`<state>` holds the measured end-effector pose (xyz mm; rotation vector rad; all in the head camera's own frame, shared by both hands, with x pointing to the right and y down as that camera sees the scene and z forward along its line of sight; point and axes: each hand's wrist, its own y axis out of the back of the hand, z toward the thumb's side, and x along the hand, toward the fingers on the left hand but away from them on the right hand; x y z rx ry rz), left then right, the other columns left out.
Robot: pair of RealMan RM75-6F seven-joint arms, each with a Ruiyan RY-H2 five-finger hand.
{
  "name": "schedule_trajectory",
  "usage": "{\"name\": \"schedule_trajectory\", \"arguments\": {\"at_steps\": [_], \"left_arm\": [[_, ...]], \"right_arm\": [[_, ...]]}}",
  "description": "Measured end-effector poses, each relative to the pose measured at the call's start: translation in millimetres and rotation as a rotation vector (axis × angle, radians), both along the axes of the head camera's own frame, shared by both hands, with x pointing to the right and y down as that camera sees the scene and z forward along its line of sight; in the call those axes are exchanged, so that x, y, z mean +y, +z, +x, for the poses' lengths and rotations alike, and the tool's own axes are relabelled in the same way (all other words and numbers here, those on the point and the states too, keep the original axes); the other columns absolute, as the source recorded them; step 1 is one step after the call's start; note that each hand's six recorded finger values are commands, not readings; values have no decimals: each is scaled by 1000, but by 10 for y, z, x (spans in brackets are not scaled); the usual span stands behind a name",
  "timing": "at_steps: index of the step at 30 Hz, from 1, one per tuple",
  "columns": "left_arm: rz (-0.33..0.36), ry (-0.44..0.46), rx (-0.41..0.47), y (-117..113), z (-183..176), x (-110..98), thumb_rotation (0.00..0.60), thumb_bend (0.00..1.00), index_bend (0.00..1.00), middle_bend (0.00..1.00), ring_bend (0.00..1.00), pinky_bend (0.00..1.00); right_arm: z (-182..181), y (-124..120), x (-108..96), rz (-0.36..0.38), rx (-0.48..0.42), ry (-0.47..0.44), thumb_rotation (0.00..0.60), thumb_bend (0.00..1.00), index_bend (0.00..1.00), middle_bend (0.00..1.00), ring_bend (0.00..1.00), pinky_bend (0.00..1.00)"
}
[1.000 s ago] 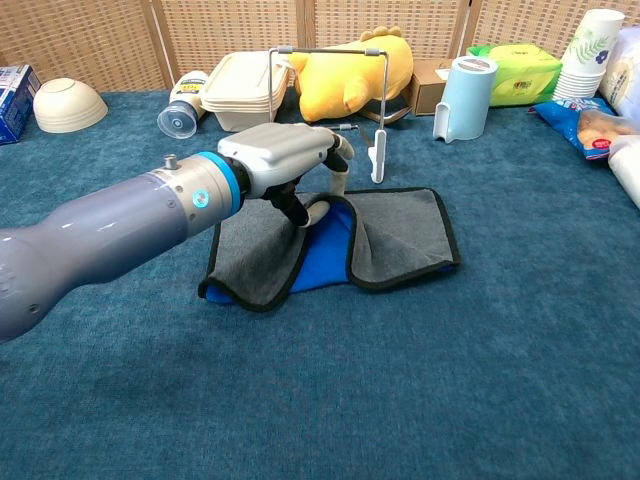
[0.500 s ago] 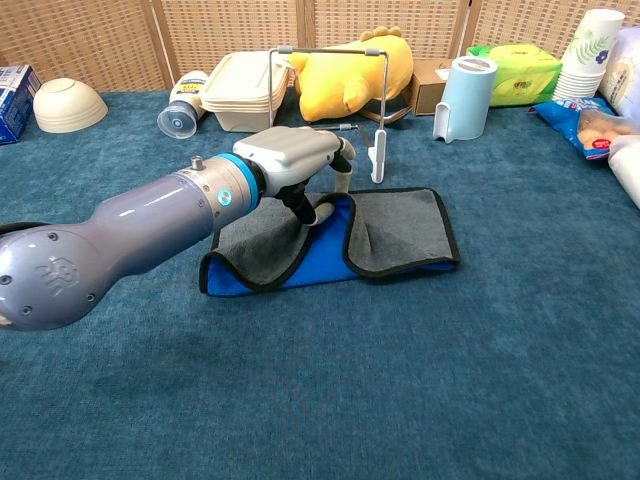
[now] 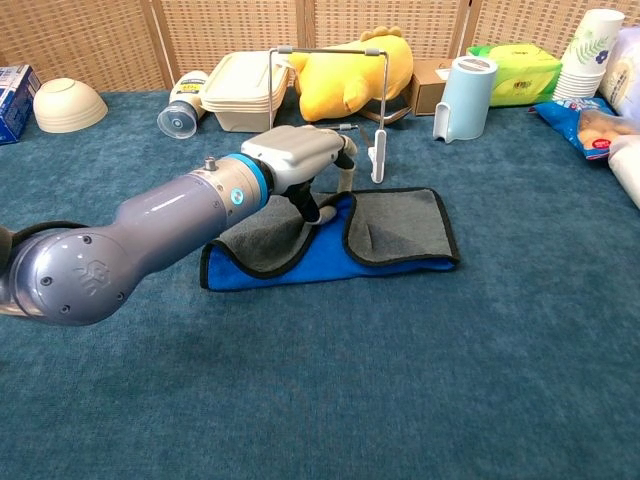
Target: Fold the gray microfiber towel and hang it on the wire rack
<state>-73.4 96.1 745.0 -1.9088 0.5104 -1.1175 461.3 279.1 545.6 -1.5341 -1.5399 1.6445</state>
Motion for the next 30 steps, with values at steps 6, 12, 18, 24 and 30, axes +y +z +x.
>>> {"name": "schedule_trajectory", "arguments": {"at_steps": [6, 12, 18, 24, 30], "left_arm": [[15, -11, 6, -9, -2, -23, 600, 321, 305, 63, 0, 0], [44, -33, 18, -35, -16, -78, 600, 320, 291, 57, 0, 0], [59, -35, 20, -38, -16, -86, 600, 331, 281, 57, 0, 0], [62, -45, 22, -37, -51, -85, 600, 334, 269, 54, 0, 0], [70, -60, 20, -39, -79, -114, 600, 335, 263, 54, 0, 0]], "right_arm": [[-10, -9, -6, 2, -2, -2, 600, 212, 59, 11, 0, 0], [-14, -25, -1, 4, -1, -1, 600, 212, 60, 11, 0, 0], [-22, -37, -3, 7, 0, -2, 600, 212, 59, 11, 0, 0], [-30, -39, -6, 6, 0, -5, 600, 212, 59, 11, 0, 0], [-46, -41, -13, 7, -2, -9, 600, 212, 60, 11, 0, 0]]}}
